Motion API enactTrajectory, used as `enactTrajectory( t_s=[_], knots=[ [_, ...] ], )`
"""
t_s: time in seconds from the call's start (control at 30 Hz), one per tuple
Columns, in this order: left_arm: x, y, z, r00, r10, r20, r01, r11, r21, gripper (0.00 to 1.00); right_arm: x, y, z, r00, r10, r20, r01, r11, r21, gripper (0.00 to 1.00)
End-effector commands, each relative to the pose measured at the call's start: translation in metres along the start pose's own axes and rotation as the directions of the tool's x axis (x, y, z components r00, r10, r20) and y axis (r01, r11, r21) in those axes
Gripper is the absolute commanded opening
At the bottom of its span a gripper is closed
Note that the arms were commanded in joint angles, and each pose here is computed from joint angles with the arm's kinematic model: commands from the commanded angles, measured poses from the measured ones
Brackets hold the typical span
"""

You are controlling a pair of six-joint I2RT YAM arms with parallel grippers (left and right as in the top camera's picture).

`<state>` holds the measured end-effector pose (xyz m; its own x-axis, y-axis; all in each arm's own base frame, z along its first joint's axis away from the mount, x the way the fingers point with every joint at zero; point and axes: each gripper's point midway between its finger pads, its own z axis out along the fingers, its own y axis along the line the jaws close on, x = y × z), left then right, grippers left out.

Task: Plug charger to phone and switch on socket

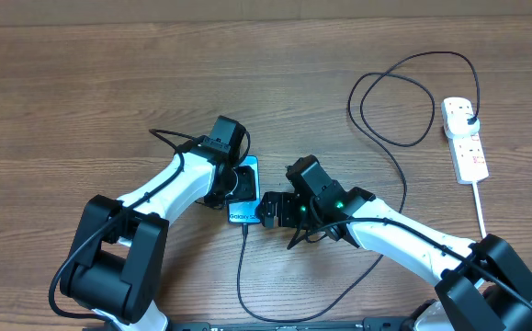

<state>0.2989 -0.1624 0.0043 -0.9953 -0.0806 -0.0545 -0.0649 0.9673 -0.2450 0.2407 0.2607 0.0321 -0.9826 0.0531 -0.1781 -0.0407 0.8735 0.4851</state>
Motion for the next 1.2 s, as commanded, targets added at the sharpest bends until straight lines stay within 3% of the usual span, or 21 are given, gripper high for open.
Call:
enactTrajectory(
  t_s=[0.0,0.37,0.53,0.63,0.9,1.1,1.17],
  knots=[
    [0.002,0.004,0.005,1.000,0.014,-0.009,-0.014,1.000,-0.026,0.58,-0.005,0.006,-0.006,1.000,-0.013,0.024,0.013,1.000,-0.011,1.00],
    [0.002,0.004,0.005,1.000,0.014,-0.010,-0.014,1.000,-0.026,0.59,-0.005,0.006,-0.006,1.000,-0.013,0.024,0.013,1.000,-0.011,1.00],
    [0.002,0.004,0.005,1.000,0.013,-0.008,-0.013,1.000,-0.026,0.53,-0.005,0.006,-0.006,1.000,-0.013,0.024,0.013,1.000,-0.011,1.00],
    [-0.001,0.008,0.005,1.000,0.007,0.000,-0.007,0.999,-0.038,0.55,-0.005,0.006,-0.006,1.000,-0.013,0.024,0.013,1.000,-0.010,1.00],
    [-0.031,0.026,-0.024,0.998,-0.063,0.031,0.065,0.996,-0.055,0.58,-0.006,0.005,-0.006,1.000,-0.013,0.029,0.013,1.000,-0.005,1.00],
    [-0.065,0.042,-0.063,0.991,-0.112,0.077,0.116,0.992,-0.049,0.68,-0.005,0.005,-0.006,1.000,-0.012,0.028,0.013,1.000,-0.005,1.00],
    [-0.073,0.049,-0.071,0.986,-0.139,0.094,0.144,0.989,-0.045,0.79,-0.006,0.004,-0.006,0.999,-0.012,0.032,0.012,1.000,-0.001,1.00]
  ],
)
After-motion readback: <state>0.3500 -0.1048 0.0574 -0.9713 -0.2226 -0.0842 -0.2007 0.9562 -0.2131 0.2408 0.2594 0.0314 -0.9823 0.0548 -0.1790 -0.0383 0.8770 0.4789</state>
